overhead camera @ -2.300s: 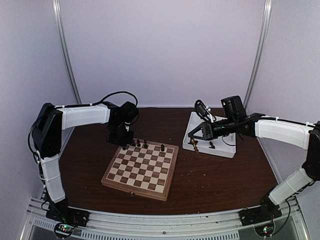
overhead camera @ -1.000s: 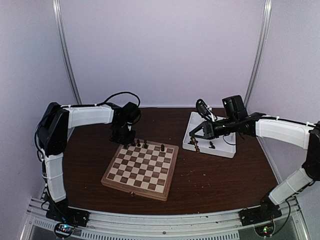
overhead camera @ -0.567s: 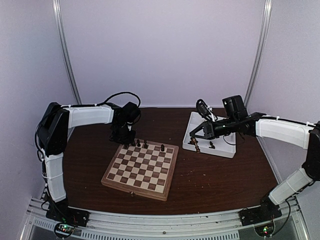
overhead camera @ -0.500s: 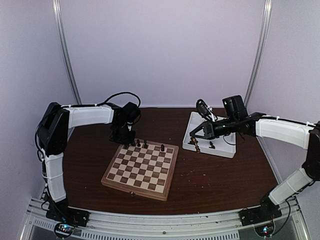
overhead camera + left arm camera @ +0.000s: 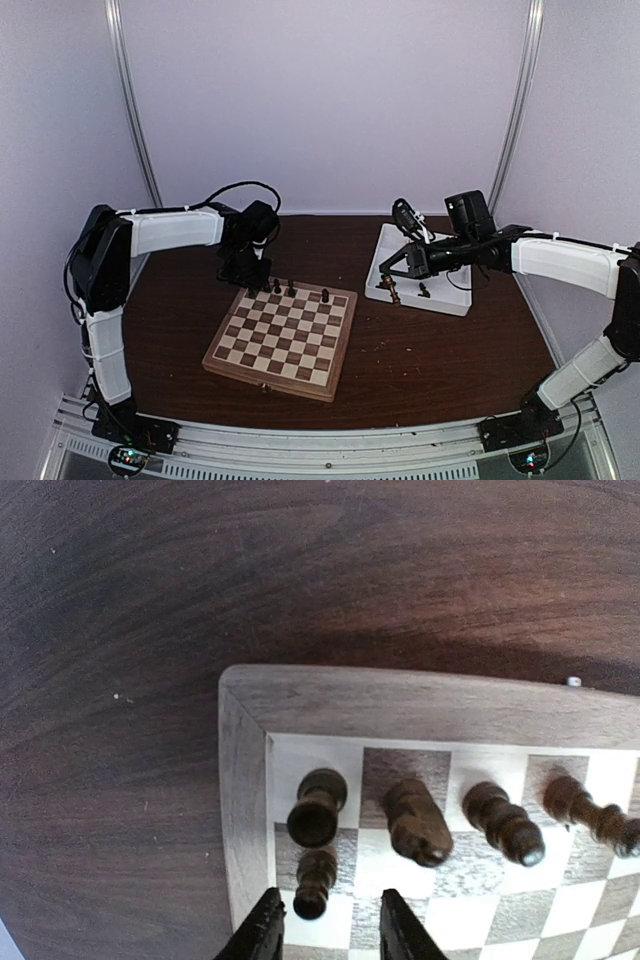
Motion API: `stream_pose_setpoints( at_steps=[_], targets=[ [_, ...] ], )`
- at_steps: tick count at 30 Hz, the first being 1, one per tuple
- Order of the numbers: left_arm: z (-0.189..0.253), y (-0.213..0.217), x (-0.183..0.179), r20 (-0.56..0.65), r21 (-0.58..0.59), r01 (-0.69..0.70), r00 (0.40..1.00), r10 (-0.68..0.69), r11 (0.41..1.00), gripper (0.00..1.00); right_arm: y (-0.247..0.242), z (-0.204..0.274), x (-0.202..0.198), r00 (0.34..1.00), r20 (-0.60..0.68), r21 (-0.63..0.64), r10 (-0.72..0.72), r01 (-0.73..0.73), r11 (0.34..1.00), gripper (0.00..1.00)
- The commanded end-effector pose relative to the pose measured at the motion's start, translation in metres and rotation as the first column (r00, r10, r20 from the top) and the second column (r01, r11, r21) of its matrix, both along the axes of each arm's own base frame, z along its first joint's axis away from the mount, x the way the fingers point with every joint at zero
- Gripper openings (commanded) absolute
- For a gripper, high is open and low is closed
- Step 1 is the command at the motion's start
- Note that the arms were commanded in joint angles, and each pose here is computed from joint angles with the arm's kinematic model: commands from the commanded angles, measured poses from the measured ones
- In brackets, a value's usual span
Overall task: Set up the chess pieces on the board
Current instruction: Place the chess piece on the chessboard.
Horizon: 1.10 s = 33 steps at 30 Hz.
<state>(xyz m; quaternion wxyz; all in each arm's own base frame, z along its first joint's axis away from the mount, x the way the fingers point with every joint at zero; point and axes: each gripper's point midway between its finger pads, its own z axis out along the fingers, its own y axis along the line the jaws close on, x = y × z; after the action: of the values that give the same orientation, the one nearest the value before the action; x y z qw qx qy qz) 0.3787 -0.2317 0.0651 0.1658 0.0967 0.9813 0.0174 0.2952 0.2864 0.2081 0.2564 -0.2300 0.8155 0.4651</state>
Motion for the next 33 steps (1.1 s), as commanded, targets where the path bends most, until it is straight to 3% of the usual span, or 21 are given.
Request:
stream_pose_setpoints(
  at_steps=[1, 8, 14, 17, 22, 27, 33],
  targets=[
    [0.031, 0.002, -0.014, 0.010, -0.072, 0.017, 1.000, -0.016, 0.997, 0.36, 0.000, 0.009, 0.009, 1.000, 0.021, 0.016, -0.020, 0.020, 1.000, 0.03],
    [0.061, 0.004, -0.054, 0.026, -0.128, 0.057, 0.998, -0.054, 0.990, 0.38, 0.006, 0.012, 0.015, 0.999, 0.009, 0.066, -0.049, 0.048, 0.997, 0.03],
    [0.099, -0.031, -0.081, 0.124, -0.266, 0.212, 0.975, -0.184, 0.941, 0.40, 0.017, 0.027, 0.024, 0.991, 0.006, 0.146, -0.135, 0.133, 0.980, 0.03],
    [0.119, -0.059, -0.093, 0.188, -0.395, 0.293, 0.954, -0.235, 0.871, 0.43, 0.020, 0.039, 0.028, 0.980, 0.004, 0.211, -0.200, 0.195, 0.958, 0.03],
    [0.156, -0.117, -0.116, 0.359, -0.583, 0.485, 0.874, -0.328, 0.652, 0.54, 0.025, 0.062, 0.030, 0.960, 0.002, 0.320, -0.282, 0.266, 0.909, 0.03],
    [0.173, -0.150, -0.137, 0.475, -0.584, 0.612, 0.790, -0.386, 0.534, 0.65, 0.030, 0.082, 0.026, 0.947, -0.015, 0.391, -0.320, 0.300, 0.870, 0.04],
    [0.193, -0.166, -0.140, 0.618, -0.519, 0.714, 0.693, -0.371, 0.470, 0.66, 0.031, 0.100, 0.022, 0.928, -0.126, 0.496, -0.352, 0.366, 0.788, 0.04]
  ],
)
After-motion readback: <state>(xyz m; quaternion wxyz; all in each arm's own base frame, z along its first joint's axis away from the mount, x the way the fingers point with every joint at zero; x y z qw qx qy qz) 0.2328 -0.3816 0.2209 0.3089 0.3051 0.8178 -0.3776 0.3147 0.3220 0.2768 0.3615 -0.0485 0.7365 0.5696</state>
